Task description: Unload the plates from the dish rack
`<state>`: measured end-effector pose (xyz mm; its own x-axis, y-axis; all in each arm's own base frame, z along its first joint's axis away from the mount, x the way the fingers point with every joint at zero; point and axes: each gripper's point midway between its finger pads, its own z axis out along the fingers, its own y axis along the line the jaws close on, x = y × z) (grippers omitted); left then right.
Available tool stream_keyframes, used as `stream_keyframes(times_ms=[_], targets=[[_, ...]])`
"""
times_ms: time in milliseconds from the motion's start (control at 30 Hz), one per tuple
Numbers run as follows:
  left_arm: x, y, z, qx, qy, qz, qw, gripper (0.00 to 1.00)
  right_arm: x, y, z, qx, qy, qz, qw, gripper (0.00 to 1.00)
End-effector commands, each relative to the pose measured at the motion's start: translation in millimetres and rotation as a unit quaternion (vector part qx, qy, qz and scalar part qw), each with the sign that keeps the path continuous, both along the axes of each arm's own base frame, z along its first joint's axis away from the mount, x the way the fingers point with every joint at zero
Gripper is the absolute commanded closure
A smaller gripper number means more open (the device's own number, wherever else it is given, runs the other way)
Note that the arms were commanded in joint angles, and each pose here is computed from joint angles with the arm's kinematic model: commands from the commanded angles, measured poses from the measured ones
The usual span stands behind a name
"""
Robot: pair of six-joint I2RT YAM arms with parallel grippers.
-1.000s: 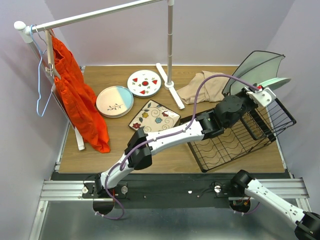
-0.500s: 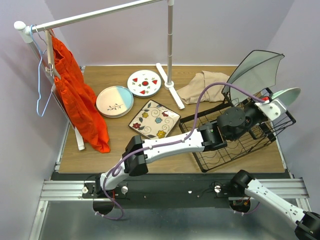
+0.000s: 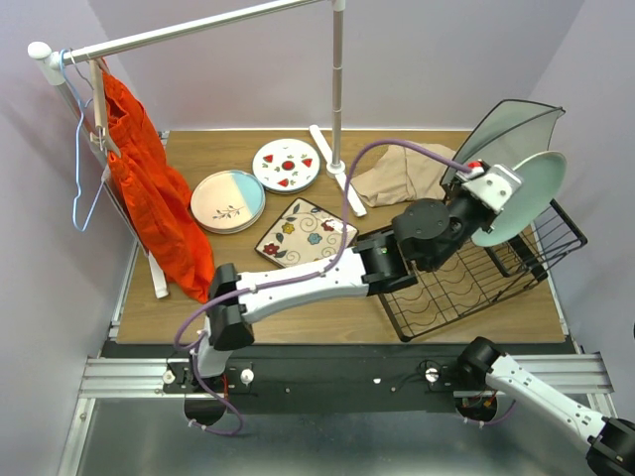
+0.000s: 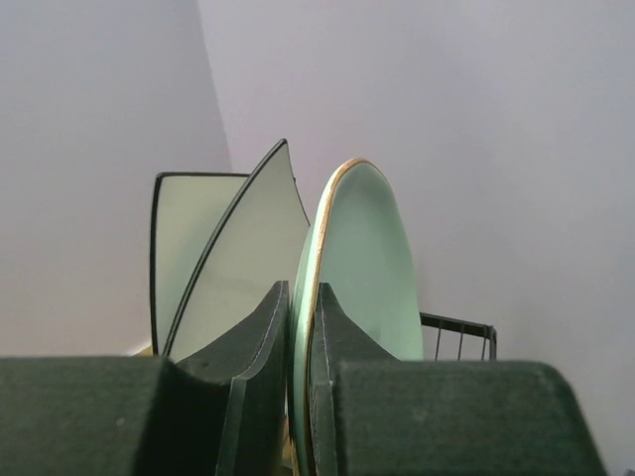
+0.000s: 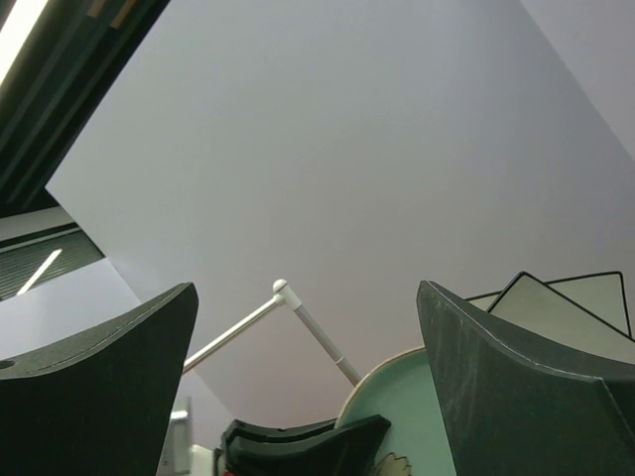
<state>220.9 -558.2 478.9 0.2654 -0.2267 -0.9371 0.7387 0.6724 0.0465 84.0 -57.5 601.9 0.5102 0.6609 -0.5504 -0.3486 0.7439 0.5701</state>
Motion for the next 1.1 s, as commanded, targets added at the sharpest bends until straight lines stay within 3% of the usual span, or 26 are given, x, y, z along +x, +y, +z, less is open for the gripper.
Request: stream_keyframes(times_ms=[0, 167, 200, 233, 300, 333, 500, 667, 933, 1067], targets=[[-12.4, 80.8, 99.7, -0.156, 0.041, -0.014, 0.987, 1.00, 14.1, 18.2, 3.8, -0.017, 0.005, 0.012, 1.000, 0.00], [-7.1, 118.2, 79.2, -0.167, 0.098, -0.027, 0.981, 1.00, 26.3, 41.9, 7.7, -0.043, 0.006, 0.036, 0.998, 0.00], [-9.3, 143.4, 93.5, -0.188, 0.099, -0.029, 0.977, 1.00, 28.1, 45.5, 8.3, -0.045, 0.006, 0.040, 0.998, 0.00], [-2.0, 147.1, 72.9, -0.172, 0.110, -0.026, 0.979, 1.00, 30.9, 53.0, 9.2, -0.053, 0.005, 0.050, 0.997, 0.00], [-4.5, 182.8, 82.8, -0.207, 0.125, -0.036, 0.970, 1.00, 39.4, 68.4, 9.5, -0.064, 0.009, 0.067, 0.996, 0.00], [-2.5, 185.3, 60.2, -0.194, 0.141, -0.042, 0.970, 1.00, 40.1, 78.3, 10.9, -0.077, 0.005, 0.083, 0.994, 0.00], [3.2, 269.9, 43.3, -0.242, 0.157, -0.011, 0.958, 1.00, 63.6, 135.8, 4.2, -0.126, 0.023, 0.158, 0.979, 0.00], [-5.3, 319.4, 9.0, -0.251, 0.177, 0.023, 0.951, 1.00, 90.1, 203.2, -42.0, -0.161, 0.085, 0.259, 0.949, 0.00], [-18.0, 354.9, -28.1, -0.253, 0.227, 0.047, 0.939, 1.00, 113.9, 295.9, -142.7, -0.156, 0.204, 0.420, 0.871, 0.07], [-23.3, 372.0, -41.7, -0.270, 0.245, 0.058, 0.929, 1.00, 123.2, 316.1, -173.0, -0.147, 0.236, 0.444, 0.852, 0.09]])
